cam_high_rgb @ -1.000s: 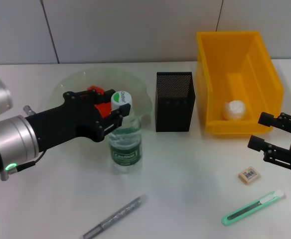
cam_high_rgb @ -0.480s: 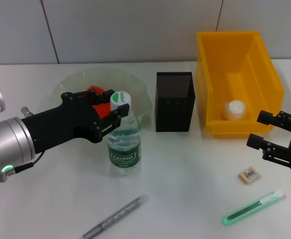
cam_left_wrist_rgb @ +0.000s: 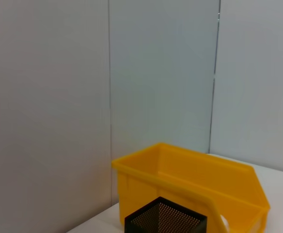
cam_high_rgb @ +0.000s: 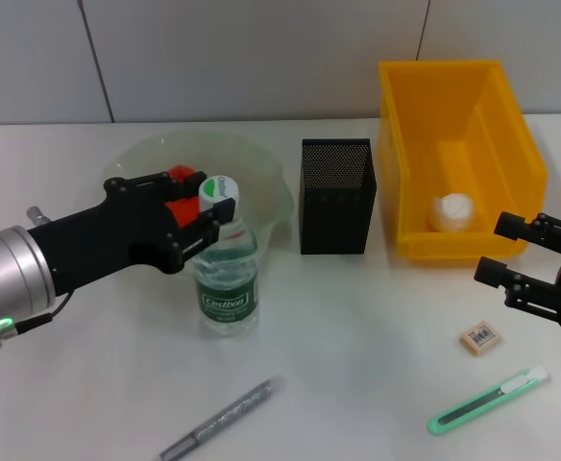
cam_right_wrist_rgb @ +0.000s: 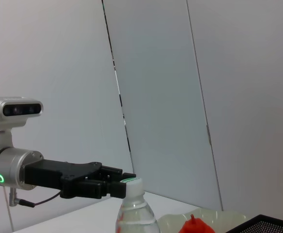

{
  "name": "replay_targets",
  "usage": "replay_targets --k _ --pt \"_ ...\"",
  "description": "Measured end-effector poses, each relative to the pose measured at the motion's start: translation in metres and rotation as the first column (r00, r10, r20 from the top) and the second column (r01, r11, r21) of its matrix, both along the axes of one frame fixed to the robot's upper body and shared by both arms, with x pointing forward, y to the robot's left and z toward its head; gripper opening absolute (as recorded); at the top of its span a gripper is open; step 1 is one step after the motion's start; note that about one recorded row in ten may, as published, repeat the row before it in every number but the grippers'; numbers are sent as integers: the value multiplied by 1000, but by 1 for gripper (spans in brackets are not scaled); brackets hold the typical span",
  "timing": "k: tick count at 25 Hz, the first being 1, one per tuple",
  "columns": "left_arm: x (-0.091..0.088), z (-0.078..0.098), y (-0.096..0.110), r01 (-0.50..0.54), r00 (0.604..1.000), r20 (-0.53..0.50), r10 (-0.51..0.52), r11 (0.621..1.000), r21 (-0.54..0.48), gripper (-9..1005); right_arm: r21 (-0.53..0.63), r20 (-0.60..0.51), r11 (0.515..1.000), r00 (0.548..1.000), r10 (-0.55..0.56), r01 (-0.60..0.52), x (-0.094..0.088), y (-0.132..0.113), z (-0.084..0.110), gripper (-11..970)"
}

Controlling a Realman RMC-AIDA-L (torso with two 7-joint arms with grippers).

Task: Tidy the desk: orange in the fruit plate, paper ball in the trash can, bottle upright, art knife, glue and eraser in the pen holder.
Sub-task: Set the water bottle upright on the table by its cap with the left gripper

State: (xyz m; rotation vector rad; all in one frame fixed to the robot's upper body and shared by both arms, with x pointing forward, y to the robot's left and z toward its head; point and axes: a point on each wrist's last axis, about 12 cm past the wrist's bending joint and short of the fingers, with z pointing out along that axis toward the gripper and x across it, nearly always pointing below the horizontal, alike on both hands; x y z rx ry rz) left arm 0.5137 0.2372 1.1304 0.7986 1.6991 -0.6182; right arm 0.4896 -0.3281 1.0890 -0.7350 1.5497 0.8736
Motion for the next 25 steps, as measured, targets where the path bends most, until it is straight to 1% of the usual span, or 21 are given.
replay_targets --k 12,25 --pt "-2 -4 6 -8 1000 6 7 1000 12 418 2 -2 1000 1000 0 0 1 1 0 706" --pt "0 -7 8 -1 1000 -10 1 1000 -8 498 6 2 1000 1000 7 -7 4 3 1 706"
